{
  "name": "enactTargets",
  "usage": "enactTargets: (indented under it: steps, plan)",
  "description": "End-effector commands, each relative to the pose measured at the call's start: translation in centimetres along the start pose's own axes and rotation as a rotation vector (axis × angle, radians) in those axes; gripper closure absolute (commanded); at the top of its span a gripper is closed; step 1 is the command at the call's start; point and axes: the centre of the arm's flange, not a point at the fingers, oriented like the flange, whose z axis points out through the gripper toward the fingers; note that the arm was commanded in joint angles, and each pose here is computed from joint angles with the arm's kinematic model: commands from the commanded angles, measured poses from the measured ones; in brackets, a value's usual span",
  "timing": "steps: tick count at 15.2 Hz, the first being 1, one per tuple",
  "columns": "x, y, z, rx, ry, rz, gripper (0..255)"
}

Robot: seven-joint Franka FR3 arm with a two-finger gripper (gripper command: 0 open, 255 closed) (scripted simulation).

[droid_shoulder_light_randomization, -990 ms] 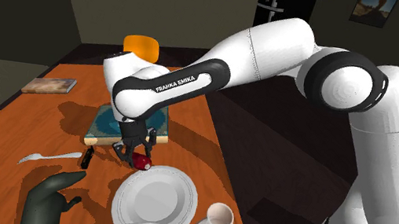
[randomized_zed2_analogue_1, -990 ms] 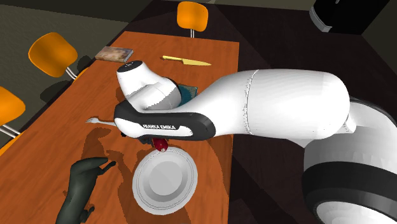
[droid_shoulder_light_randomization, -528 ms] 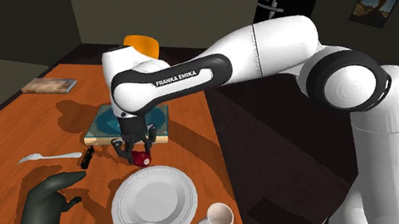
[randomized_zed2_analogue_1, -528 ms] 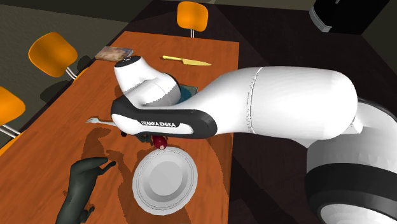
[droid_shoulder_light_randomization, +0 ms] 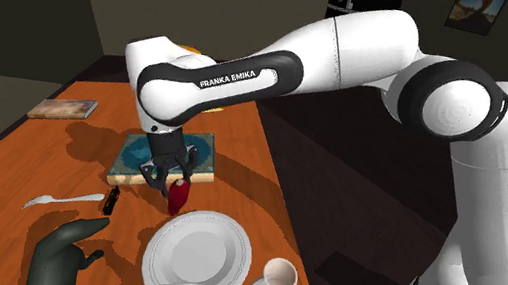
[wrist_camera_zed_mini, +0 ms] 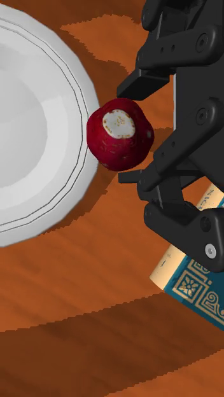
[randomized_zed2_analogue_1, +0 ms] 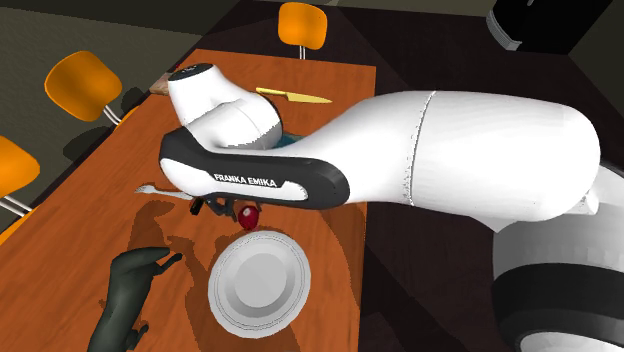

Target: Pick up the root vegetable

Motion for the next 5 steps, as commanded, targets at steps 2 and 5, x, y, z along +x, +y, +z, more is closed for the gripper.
enactTargets:
  steps: [2, 5]
  plan:
    - [-0.2, 0.0, -1.7, 0.000, 0.000, 0.000, 255]
    - [-0.3, 0.0, -2.3, 0.000, 0.000, 0.000, 255]
